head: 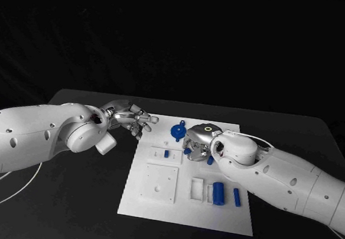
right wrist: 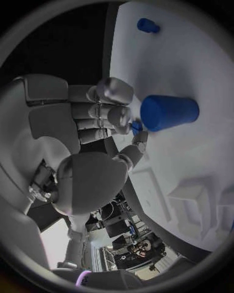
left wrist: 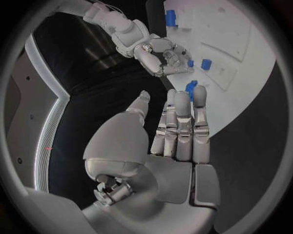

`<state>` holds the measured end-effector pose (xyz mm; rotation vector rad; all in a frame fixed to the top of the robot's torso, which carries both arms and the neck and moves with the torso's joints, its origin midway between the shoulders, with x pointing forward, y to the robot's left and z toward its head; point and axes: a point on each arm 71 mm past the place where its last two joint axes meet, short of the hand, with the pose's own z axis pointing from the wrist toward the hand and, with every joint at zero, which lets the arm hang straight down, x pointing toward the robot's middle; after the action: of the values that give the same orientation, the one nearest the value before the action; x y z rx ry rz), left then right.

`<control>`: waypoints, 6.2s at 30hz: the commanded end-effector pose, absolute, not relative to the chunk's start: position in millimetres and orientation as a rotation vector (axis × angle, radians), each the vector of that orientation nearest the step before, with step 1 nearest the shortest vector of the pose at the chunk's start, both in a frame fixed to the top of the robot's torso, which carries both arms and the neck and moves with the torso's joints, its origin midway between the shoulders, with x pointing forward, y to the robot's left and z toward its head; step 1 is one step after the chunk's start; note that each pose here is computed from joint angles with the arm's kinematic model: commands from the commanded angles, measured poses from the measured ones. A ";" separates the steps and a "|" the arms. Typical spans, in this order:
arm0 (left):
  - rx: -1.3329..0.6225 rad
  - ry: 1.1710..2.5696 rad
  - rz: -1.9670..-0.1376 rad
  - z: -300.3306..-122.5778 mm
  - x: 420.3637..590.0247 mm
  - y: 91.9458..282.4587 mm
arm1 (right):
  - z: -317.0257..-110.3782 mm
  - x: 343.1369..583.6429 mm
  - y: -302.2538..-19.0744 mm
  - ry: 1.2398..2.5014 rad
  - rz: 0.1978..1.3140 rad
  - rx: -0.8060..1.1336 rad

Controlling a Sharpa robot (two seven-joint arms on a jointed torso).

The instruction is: Assemble the parts on the task board

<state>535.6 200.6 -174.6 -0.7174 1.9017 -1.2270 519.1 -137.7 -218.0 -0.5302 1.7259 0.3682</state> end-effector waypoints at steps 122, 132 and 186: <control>-0.592 2.031 -1.306 -177.6 530.0 163.5 | -158.4 488.9 -133.3 1.596 0.481 -0.424; -0.595 2.045 -1.269 -184.8 531.1 153.2 | -148.3 485.2 -127.8 1.569 0.503 -0.425; -0.518 2.127 -1.275 -191.3 526.3 131.0 | -143.1 482.1 -117.7 1.557 0.531 -0.437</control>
<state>528.3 135.1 -192.3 -0.5434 2.1167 -1.2404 482.3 -118.5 -142.8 -0.4281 1.5519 0.5333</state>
